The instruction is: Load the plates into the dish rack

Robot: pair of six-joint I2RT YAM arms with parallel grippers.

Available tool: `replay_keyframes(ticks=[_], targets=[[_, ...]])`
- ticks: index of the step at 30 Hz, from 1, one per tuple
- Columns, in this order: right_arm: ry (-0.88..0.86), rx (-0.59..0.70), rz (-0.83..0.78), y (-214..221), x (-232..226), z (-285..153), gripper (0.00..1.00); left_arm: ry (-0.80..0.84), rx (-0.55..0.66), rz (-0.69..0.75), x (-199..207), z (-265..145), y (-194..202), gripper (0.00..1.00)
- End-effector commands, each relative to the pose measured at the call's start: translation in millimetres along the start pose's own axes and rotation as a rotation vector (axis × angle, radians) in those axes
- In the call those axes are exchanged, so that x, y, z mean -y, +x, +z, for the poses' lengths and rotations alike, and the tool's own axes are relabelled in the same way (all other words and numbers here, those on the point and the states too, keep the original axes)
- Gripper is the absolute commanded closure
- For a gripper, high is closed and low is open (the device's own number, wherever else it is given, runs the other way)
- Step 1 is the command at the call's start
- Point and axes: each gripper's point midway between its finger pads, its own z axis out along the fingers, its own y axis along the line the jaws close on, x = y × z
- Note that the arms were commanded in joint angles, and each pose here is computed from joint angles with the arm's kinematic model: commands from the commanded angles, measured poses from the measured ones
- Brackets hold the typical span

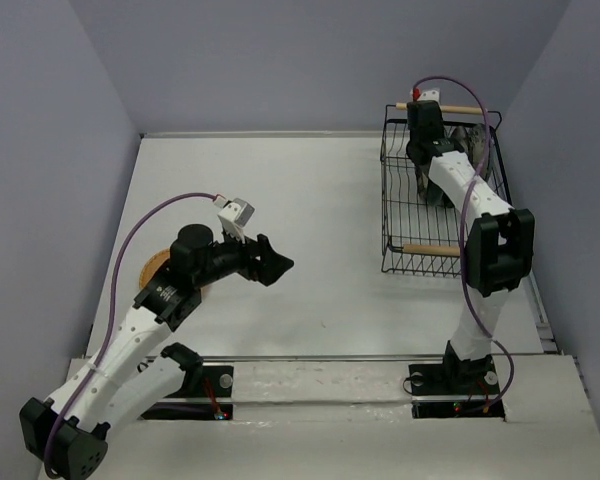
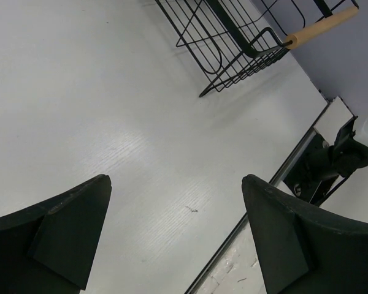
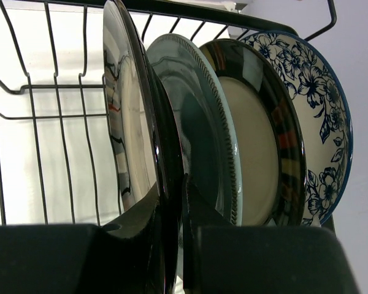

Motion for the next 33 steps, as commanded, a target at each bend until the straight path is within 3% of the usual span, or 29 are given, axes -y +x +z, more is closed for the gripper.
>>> replay_keyframes(ticks=[1,16,24,33], targets=[[0.008,0.232,0.229,-84.8,22.8,-23.9,0.93,0.011,0.041,0.036,7.3,0.2,-20.2,0.01],[0.009,0.307,0.291,-113.8,52.1,-59.2,0.93,-0.019,0.034,0.020,-2.4,2.7,-20.1,0.01],[0.034,0.271,0.287,-99.8,45.7,-46.7,0.93,-0.025,0.033,0.019,-4.0,2.7,-19.6,0.01],[0.053,0.354,0.352,-119.5,67.7,-69.7,0.93,-0.027,0.029,0.017,-4.7,4.3,-19.5,0.01]])
